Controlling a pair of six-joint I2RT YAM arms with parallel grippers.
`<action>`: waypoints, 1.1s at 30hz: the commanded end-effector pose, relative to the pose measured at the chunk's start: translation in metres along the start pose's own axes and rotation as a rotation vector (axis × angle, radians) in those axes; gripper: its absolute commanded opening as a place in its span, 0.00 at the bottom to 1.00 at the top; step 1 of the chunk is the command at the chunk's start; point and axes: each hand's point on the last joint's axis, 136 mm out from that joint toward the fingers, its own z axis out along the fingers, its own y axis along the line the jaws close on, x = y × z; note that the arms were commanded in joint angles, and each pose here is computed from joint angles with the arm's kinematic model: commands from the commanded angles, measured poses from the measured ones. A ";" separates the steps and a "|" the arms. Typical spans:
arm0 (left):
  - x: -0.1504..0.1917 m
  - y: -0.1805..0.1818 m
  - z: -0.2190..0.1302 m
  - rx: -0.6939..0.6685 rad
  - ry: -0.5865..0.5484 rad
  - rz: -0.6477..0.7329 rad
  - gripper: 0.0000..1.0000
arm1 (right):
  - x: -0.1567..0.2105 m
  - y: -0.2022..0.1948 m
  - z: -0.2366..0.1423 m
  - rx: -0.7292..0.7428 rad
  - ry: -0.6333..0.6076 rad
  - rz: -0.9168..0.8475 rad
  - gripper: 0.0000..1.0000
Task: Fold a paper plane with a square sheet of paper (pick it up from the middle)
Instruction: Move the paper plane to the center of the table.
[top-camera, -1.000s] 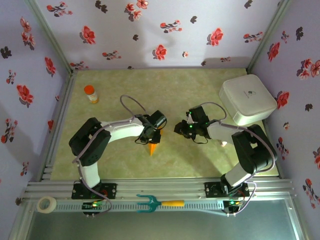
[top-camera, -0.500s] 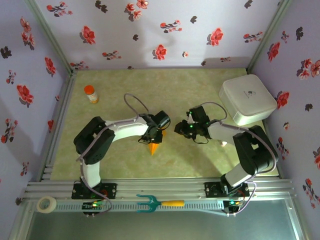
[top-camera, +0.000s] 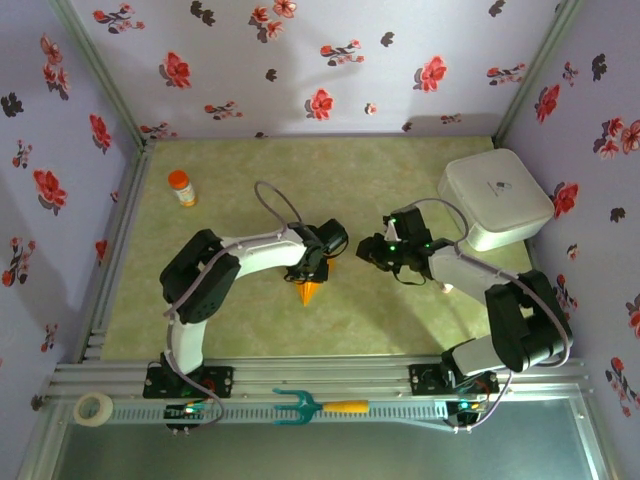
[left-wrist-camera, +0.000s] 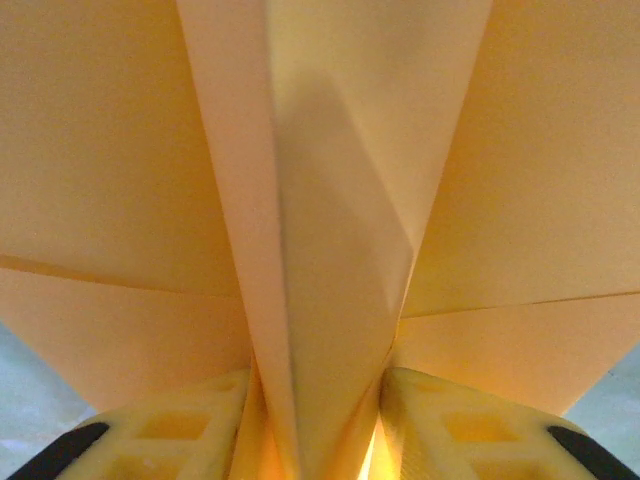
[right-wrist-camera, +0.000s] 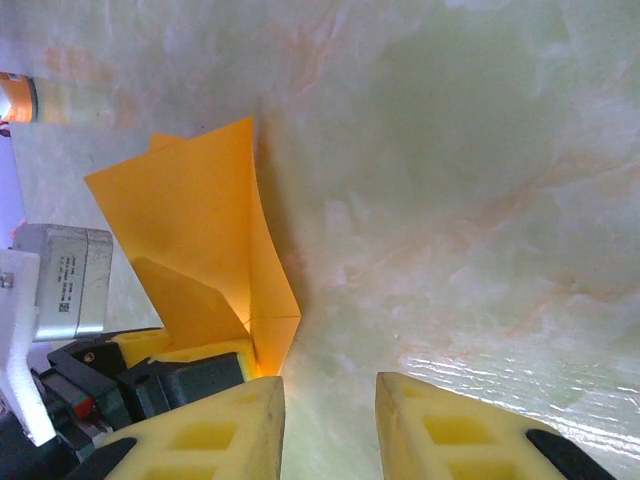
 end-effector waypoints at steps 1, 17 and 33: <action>0.007 0.012 0.014 -0.081 0.028 -0.019 0.38 | 0.005 -0.010 -0.003 0.031 0.005 0.001 0.31; 0.012 0.010 0.022 0.023 0.064 -0.092 0.43 | 0.004 -0.009 -0.006 0.027 0.001 0.008 0.32; -0.018 0.014 -0.043 0.090 -0.086 -0.114 0.54 | -0.025 -0.005 -0.053 0.150 -0.135 -0.099 0.39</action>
